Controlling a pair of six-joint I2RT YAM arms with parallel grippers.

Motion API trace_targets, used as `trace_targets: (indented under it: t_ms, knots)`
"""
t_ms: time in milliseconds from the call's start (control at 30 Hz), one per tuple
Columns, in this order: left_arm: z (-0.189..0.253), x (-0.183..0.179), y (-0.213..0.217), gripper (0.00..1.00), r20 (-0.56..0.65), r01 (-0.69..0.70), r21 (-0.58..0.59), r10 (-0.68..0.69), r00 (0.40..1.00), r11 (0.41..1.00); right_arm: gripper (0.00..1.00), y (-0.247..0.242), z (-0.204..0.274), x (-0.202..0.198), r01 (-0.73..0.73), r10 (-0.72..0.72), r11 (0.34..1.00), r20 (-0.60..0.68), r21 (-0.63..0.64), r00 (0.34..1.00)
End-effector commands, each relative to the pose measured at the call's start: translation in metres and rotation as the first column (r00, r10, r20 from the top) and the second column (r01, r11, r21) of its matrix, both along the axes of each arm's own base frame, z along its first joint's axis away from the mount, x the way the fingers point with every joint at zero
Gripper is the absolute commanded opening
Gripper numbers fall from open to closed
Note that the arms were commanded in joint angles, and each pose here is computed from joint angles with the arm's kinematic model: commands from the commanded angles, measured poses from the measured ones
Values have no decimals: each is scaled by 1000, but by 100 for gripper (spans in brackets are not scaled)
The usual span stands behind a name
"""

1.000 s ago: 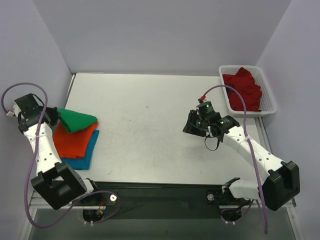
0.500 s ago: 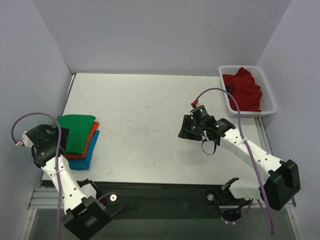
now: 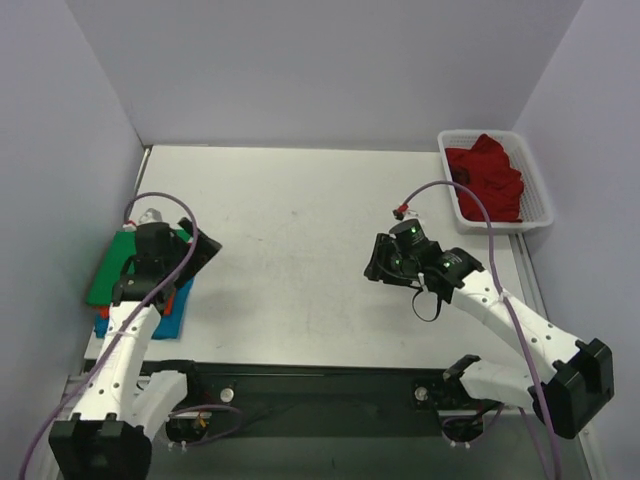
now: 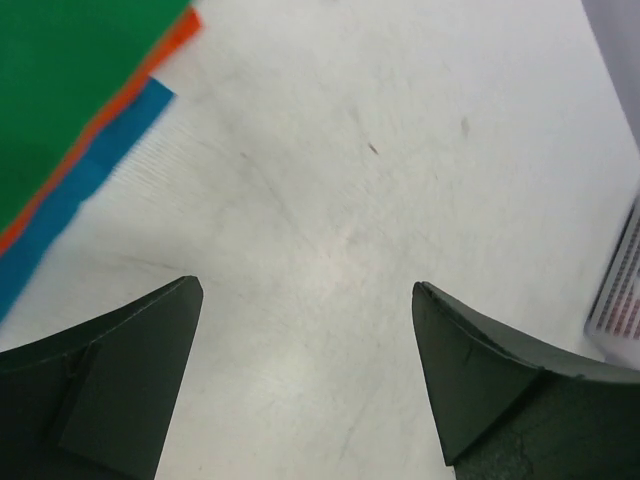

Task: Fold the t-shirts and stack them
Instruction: Put the neatly folded tshirt into the corner of the board with the left arm

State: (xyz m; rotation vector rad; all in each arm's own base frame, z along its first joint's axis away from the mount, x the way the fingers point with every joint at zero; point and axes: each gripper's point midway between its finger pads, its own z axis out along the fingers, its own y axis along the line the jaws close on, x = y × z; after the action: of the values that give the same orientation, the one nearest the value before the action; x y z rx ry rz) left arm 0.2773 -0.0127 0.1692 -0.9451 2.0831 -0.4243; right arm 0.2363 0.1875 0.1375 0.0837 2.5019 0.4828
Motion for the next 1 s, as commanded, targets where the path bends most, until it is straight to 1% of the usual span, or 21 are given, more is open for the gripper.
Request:
trace_targets:
  t_ms: [0, 33, 133, 167, 233, 267, 300, 367, 400, 500, 567, 767, 967]
  knots:
    - [4, 12, -37, 97, 41, 86, 59, -89, 995, 995, 41, -15, 6, -1, 49, -48, 999, 51, -19, 998]
    - [2, 9, -64, 97, 41, 171, 64, -174, 984, 983, 41, -16, 7, -3, 51, -50, 999, 60, -17, 997]
    - [-15, 3, -104, 97, 0, 275, 113, -277, 961, 955, 41, -26, 8, -7, 82, -81, 997, 98, -3, 992]
    - [-19, -7, -132, 97, -8, 358, 149, -361, 932, 922, 42, -30, 9, -8, 95, -94, 996, 116, -2, 989]
    - [-32, -15, -158, 97, -52, 424, 176, -421, 905, 889, 42, -36, 10, -12, 109, -109, 994, 148, 14, 983]
    - [-36, -25, -179, 97, -59, 485, 174, -483, 874, 857, 43, -40, 11, -12, 121, -121, 993, 164, 7, 979]
    - [-46, -30, -191, 97, -85, 522, 179, -516, 853, 834, 43, -44, 15, -13, 126, -126, 992, 182, 15, 975]
    - [-49, -36, -211, 97, -76, 571, 159, -567, 820, 805, 44, -48, 13, -15, 128, -127, 992, 194, 7, 973]
    - [-51, -39, -222, 97, -70, 603, 165, -600, 797, 781, 44, -50, 15, -16, 134, -133, 991, 205, 11, 970]
    - [-47, -43, -235, 97, -61, 644, 175, -645, 762, 744, 45, -55, 13, -19, 144, -144, 989, 214, 13, 966]
    - [-44, -44, -237, 97, -52, 653, 170, -655, 754, 738, 45, -60, 9, -20, 157, -155, 988, 218, 6, 964]
    - [-23, -45, -228, 97, 0, 643, 193, -655, 756, 741, 45, -64, 9, -20, 175, -171, 985, 232, 4, 958]
    - [-15, -45, -221, 97, 3, 639, 212, -654, 757, 740, 45, -67, 8, -20, 184, -179, 983, 233, 0, 956]
